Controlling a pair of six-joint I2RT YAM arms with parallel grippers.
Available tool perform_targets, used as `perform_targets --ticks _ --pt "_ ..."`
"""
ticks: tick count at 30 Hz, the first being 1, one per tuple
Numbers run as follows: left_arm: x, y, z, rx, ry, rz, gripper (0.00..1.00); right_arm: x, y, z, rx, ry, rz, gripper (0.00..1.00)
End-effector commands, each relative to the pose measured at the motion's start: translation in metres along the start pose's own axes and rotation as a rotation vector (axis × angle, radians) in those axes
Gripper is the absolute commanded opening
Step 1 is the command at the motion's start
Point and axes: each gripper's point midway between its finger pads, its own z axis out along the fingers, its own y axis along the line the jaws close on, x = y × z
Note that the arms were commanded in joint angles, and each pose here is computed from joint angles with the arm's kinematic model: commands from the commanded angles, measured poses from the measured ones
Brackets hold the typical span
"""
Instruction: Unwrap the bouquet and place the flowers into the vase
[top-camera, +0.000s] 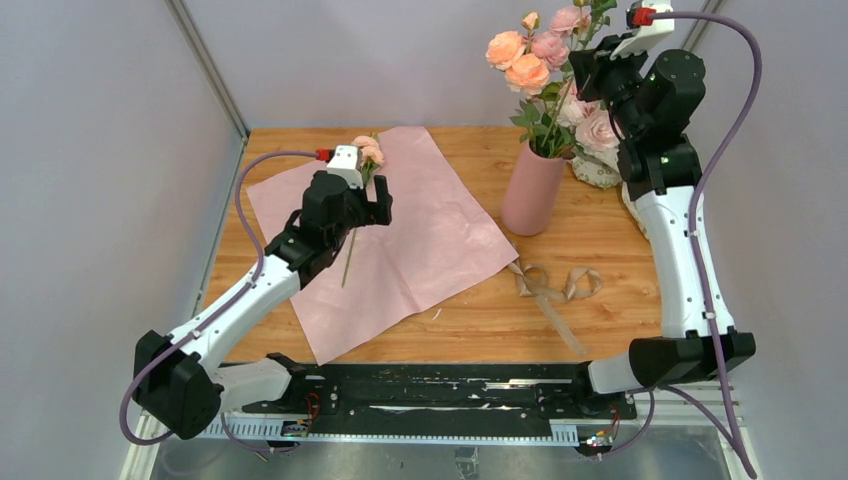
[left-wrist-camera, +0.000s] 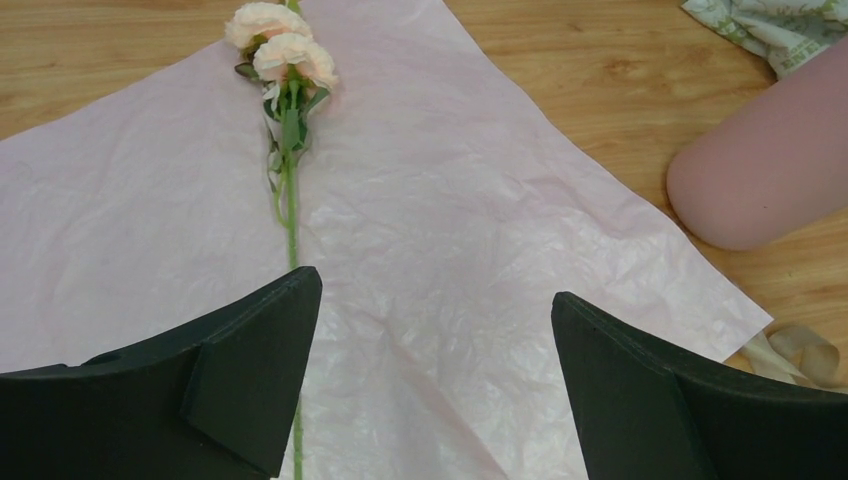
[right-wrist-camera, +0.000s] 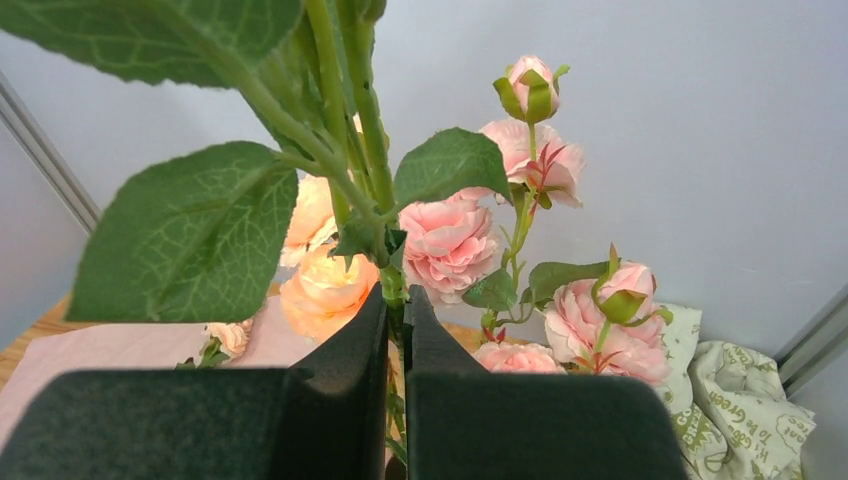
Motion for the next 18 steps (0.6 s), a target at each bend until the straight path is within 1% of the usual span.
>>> perform_targets --ticks 1,3,9,11,12,13,15,16,18 --pt "0.001 0.004 0.007 -0.027 -0.008 0.017 0.96 -0.010 -0.005 0.008 -0.025 -0.036 0.014 0.00" --pt "0.003 0.004 0.008 -0.030 -0.003 0.018 0.96 0.000 -0.004 0.013 -0.043 -0.016 0.012 0.00" --pt "0.012 0.010 0.014 -0.076 0.023 -0.002 0.96 0.054 0.000 0.024 -0.092 0.073 0.019 0.00" --pt "0.018 0.015 0.017 -0.111 0.048 -0.014 1.00 0.070 0.002 0.025 -0.113 0.096 0.022 0.00" --pt "0.022 0.017 0.019 -0.130 0.061 -0.028 1.00 0.075 0.003 0.025 -0.120 0.103 0.023 0.01" --pt "0.025 0.018 0.021 -0.144 0.074 -0.042 1.00 0.080 0.004 0.025 -0.124 0.113 0.024 0.13" --pt "0.029 0.016 0.025 -0.144 0.091 -0.060 1.00 0.083 0.002 0.025 -0.115 0.118 0.028 0.45" --pt "0.031 0.015 0.028 -0.140 0.095 -0.068 1.00 0.082 0.000 0.025 -0.104 0.116 0.026 0.63" --pt "0.033 0.016 0.030 -0.156 0.103 -0.082 1.00 0.077 0.000 0.023 -0.099 0.108 0.023 0.74"
